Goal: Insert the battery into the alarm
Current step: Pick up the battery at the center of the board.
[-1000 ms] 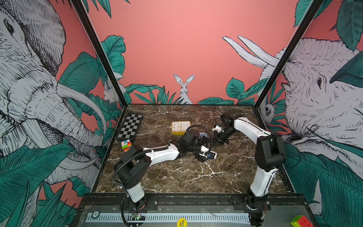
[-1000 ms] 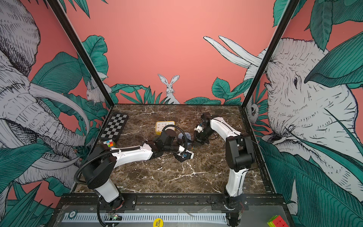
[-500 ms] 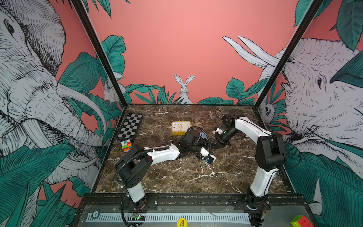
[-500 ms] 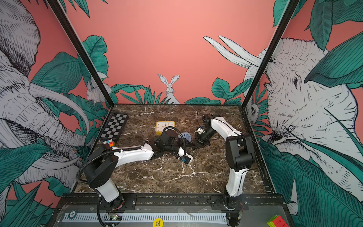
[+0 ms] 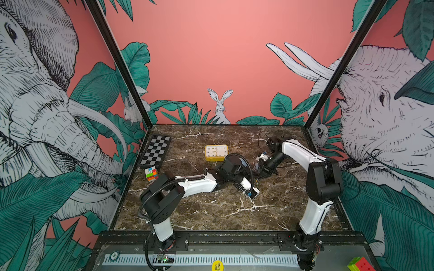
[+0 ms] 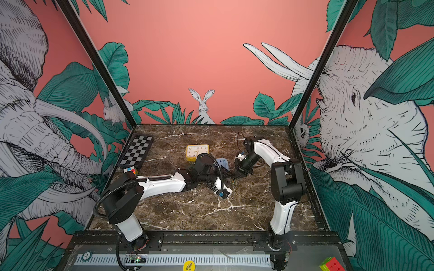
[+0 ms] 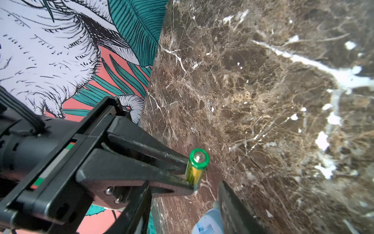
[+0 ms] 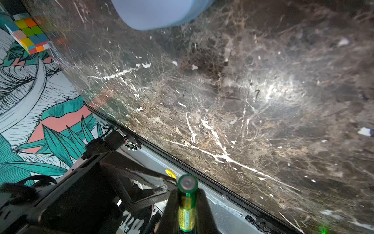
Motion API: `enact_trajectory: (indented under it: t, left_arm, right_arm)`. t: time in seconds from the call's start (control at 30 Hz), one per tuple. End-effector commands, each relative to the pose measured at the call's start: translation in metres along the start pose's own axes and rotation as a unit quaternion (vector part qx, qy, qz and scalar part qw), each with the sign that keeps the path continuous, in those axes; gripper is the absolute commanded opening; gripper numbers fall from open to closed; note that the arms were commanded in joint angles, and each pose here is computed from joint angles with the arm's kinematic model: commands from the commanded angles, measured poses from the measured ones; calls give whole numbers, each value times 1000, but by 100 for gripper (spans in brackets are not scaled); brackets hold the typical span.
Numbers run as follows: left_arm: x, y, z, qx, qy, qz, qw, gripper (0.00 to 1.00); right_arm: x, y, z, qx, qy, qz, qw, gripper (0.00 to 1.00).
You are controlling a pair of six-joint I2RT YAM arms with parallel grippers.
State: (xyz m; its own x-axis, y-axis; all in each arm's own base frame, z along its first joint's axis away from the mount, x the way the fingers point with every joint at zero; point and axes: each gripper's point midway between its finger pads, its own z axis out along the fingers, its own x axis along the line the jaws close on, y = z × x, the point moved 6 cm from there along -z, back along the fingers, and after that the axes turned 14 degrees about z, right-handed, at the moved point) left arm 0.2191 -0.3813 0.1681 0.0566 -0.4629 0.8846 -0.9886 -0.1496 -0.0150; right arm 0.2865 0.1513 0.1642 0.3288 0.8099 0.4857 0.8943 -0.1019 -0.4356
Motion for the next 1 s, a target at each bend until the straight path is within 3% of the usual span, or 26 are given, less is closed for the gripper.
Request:
enact_trajectory:
  t: [0.0,0.4,0.67,0.83,0.97]
  left_arm:
    - [8,23,6,-30,18,43,998,55]
    - [6,33,-4,22,43,74,996,56]
    - [1,24,12,43,41,78,995,56]
    - [-4,20,16,53,27,84,995,42]
    - [-6,19,17,56,20,88,994,37]
  right_arm:
    - [11,-12,1,26,40,-7,999,6]
    - [-1,-6,6,32,27,1,999,6]
    - [-2,-9,3,27,21,-2,999,6]
    - [-2,-9,4,27,22,1,999,6]
    - [0,-8,2,26,26,-1,999,6]
